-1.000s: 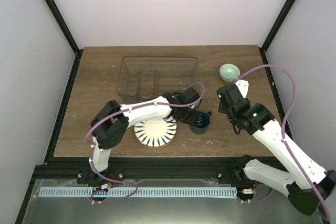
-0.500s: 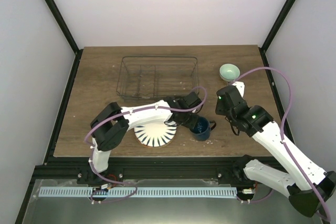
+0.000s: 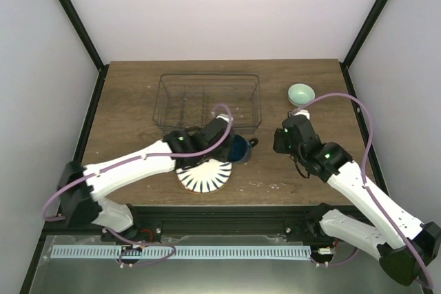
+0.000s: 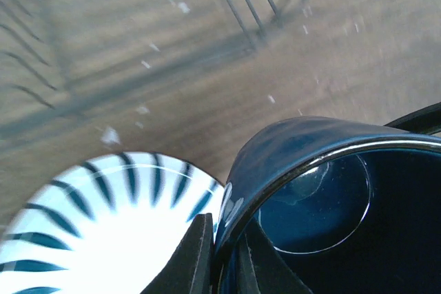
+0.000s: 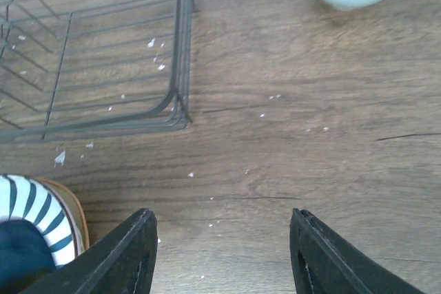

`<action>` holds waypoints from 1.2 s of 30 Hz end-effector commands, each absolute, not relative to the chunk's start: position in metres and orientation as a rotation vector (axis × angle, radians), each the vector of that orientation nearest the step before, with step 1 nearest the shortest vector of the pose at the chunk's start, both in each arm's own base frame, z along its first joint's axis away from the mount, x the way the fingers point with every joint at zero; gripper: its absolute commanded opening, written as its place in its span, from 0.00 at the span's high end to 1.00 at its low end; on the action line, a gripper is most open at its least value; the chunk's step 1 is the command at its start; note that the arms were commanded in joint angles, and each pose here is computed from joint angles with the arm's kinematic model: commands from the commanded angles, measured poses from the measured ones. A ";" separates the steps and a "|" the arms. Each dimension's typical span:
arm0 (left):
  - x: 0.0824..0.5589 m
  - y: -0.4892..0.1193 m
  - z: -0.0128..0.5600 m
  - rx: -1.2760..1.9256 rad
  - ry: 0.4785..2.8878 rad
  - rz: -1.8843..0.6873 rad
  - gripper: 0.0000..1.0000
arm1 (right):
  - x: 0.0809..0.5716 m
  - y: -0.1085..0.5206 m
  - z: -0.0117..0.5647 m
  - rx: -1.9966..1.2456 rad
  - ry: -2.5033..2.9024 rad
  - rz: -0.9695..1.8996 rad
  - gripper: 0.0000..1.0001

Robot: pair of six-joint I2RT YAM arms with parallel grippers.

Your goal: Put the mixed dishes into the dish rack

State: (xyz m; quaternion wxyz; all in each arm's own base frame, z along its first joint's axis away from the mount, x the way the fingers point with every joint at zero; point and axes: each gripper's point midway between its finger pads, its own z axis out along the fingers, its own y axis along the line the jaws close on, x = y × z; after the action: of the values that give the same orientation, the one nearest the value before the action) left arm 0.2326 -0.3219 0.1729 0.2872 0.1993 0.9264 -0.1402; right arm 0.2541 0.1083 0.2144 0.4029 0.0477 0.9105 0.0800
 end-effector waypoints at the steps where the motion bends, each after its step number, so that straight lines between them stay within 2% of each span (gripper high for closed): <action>1: 0.260 -0.274 0.226 0.346 2.220 -0.216 1.00 | 0.256 0.135 0.207 0.056 2.307 0.355 0.46; 8: 0.271 -0.188 0.231 0.129 1.986 0.173 1.00 | 0.261 0.176 0.211 -0.056 2.285 0.636 0.46; 11: 0.266 -0.176 0.235 0.119 1.830 0.349 1.00 | 0.262 0.198 0.216 -0.132 2.265 0.825 0.46; 15: 0.260 -0.175 0.240 0.077 1.715 0.457 1.00 | 0.266 0.217 0.219 -0.213 2.241 1.024 0.46; 19: 0.253 -0.175 0.241 0.023 1.666 0.437 1.00 | 0.260 0.235 0.229 -0.315 2.198 1.256 0.47; 27: 0.231 -0.174 0.236 0.056 1.643 0.371 1.00 | 0.259 0.249 0.237 -0.411 2.167 1.427 0.48; 32: 0.230 -0.182 0.238 0.087 1.682 0.338 1.00 | 0.266 0.257 0.230 -0.415 2.191 1.470 0.48; 36: 0.237 -0.223 0.239 0.262 1.724 0.242 1.00 | 0.275 0.258 0.228 -0.406 2.204 1.445 0.48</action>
State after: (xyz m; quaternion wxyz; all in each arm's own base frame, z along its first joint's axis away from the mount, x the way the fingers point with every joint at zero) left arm 0.2310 -0.1888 0.2190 0.6309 0.0950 0.7519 0.1660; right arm 0.2640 0.2526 0.1989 0.2099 -0.1273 0.8234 0.5116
